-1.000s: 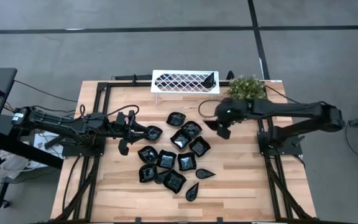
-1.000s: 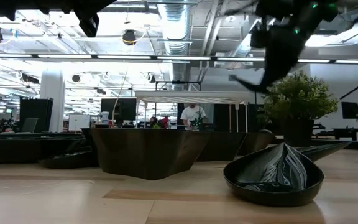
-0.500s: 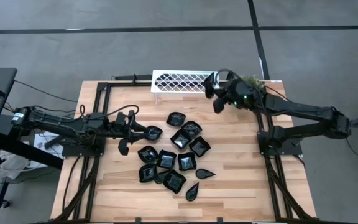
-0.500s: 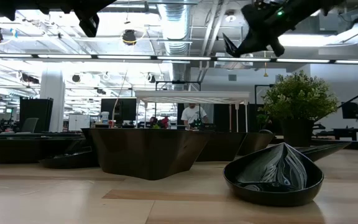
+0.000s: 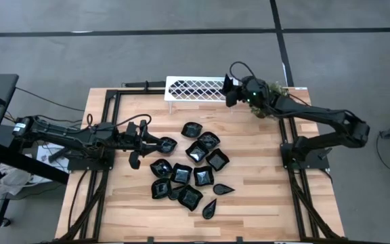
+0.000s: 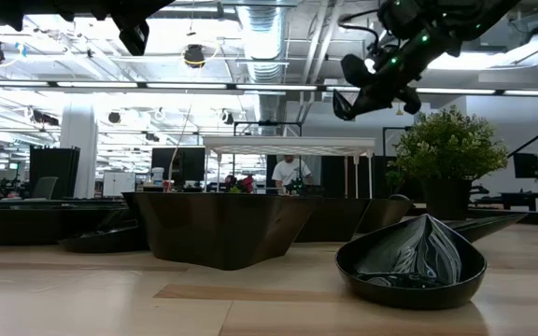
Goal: Pick & Place Mini shaped plates
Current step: Stack the drop-shaped plate on top of the drop-shaped plate on the shelf
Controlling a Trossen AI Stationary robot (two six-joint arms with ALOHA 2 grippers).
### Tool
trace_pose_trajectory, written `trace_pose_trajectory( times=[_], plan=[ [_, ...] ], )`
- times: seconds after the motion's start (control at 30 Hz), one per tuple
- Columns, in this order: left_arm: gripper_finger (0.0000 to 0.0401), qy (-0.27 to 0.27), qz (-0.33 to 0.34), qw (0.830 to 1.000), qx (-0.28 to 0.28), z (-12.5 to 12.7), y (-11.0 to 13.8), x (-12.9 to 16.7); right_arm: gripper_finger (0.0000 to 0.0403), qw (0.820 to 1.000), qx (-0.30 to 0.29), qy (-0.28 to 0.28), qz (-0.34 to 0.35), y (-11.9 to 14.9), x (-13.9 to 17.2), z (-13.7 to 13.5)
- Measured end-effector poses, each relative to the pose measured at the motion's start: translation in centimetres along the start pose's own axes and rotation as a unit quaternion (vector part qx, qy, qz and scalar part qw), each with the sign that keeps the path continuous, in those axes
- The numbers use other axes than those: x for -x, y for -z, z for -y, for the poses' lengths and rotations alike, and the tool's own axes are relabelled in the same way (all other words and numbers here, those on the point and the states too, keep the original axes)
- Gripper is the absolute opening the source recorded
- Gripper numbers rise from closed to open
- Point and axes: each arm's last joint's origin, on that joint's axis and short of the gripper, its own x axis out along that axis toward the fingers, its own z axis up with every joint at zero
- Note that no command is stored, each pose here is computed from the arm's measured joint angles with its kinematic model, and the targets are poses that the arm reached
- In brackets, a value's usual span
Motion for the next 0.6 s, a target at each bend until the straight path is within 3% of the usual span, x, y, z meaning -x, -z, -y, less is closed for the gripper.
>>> trace_pose_trajectory(
  times=[0.23, 0.6],
  plan=[
    [0.0108, 0.0, -0.001, 1.0, 0.0, 0.0, 0.01, 0.0, 0.0012, 1.0, 0.01, 0.005, -0.015, 0.49, -0.4, -0.07],
    [0.0108, 0.0, -0.001, 1.0, 0.004, 0.0, 0.02, 0.0, 0.0012, 0.997, -0.05, 0.05, -0.008, 0.75, -0.31, 0.1]
  ],
)
